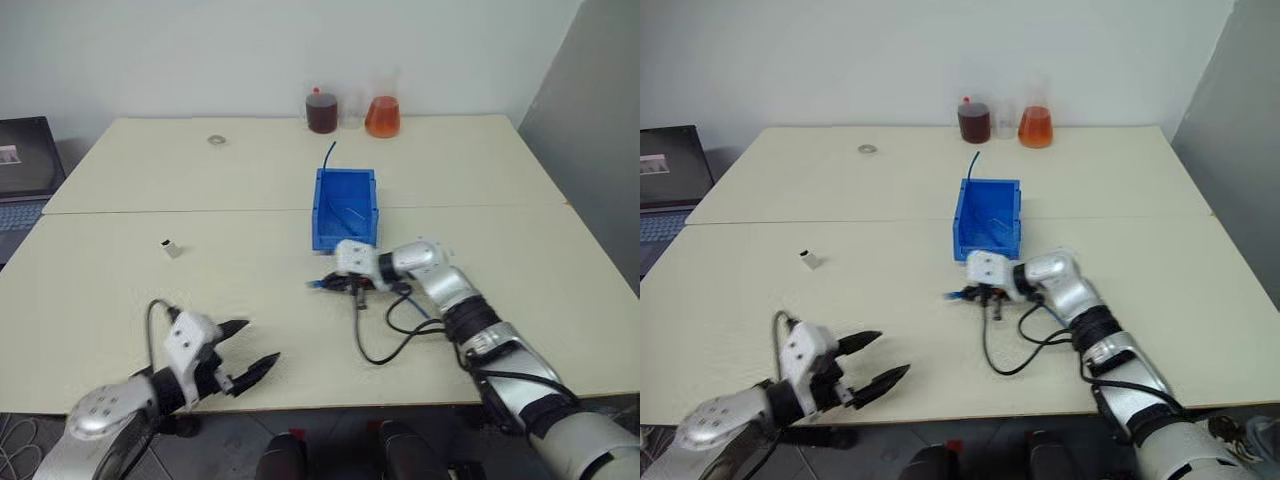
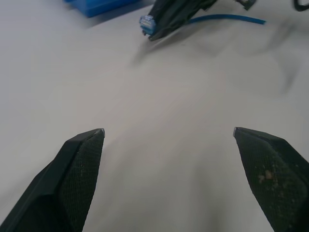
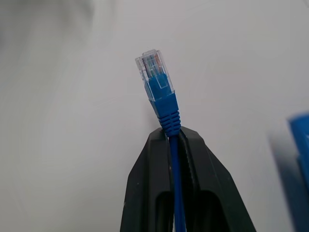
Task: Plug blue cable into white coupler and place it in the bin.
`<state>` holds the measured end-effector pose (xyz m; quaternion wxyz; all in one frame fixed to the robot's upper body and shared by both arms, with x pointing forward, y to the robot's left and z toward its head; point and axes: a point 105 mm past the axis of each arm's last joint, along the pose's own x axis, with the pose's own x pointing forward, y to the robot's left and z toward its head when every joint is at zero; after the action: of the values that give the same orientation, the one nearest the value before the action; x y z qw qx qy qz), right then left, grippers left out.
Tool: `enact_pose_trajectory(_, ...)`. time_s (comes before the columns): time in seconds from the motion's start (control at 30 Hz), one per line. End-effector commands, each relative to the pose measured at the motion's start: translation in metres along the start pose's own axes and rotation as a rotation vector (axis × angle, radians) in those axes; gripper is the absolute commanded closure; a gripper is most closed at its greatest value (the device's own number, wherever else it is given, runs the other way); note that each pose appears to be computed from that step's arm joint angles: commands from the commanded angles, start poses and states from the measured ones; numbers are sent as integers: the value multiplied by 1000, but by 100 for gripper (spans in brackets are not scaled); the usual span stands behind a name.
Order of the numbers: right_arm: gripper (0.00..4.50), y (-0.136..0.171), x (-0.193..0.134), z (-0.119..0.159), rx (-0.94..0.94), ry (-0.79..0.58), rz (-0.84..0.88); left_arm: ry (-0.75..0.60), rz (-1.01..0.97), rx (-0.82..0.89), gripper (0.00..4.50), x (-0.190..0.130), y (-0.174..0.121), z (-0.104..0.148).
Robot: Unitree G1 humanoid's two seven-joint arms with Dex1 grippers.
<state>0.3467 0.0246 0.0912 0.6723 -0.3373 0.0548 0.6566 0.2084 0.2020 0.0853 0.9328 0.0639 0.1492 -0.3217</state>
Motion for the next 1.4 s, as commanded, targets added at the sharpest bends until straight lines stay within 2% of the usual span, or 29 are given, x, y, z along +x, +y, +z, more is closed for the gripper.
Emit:
enact_pose_trajectory(0.03, 447, -1, 19, 16, -27, 17, -25, -34, 79, 46, 0, -17, 5, 9)
enact_pose_trajectory(0.17, 447, 9, 37, 26, -42, 26, 11, -35, 161, 35, 0, -24, 16, 4)
enact_pose_trajectory(0.3, 334, 10, 42, 26, -19, 28, 13, -49, 157, 29, 0, -19, 12, 5)
enact_pose_trajectory(0.43, 248, 9, 40, 33, 49, -19, 18, -48, 148, 20, 0, -19, 8, 3)
enact_pose_trajectory(0.6, 111, 2, 19, 35, 154, -73, 16, -47, 153, 14, 0, -21, 10, 2)
enact_pose_trajectory(0.73, 10, -2, -12, 37, 218, -109, 5, -63, 167, 22, 0, -19, 13, 4)
enact_pose_trajectory(0.9, 2, -4, -74, 41, 333, -174, -68, -113, 323, 5, 0, -26, 45, 14)
enact_pose_trajectory(1.07, 2, 6, -128, 35, 359, -238, -138, -176, 484, -52, 0, -25, 72, 25)
enact_pose_trajectory(1.2, 2, 11, -153, 38, 367, -262, -170, -177, 666, -78, 0, -14, 101, 25)
enact_pose_trajectory(1.4, 2, 8, -166, 44, 286, -219, -208, -199, 822, -170, 0, 6, 128, 35)
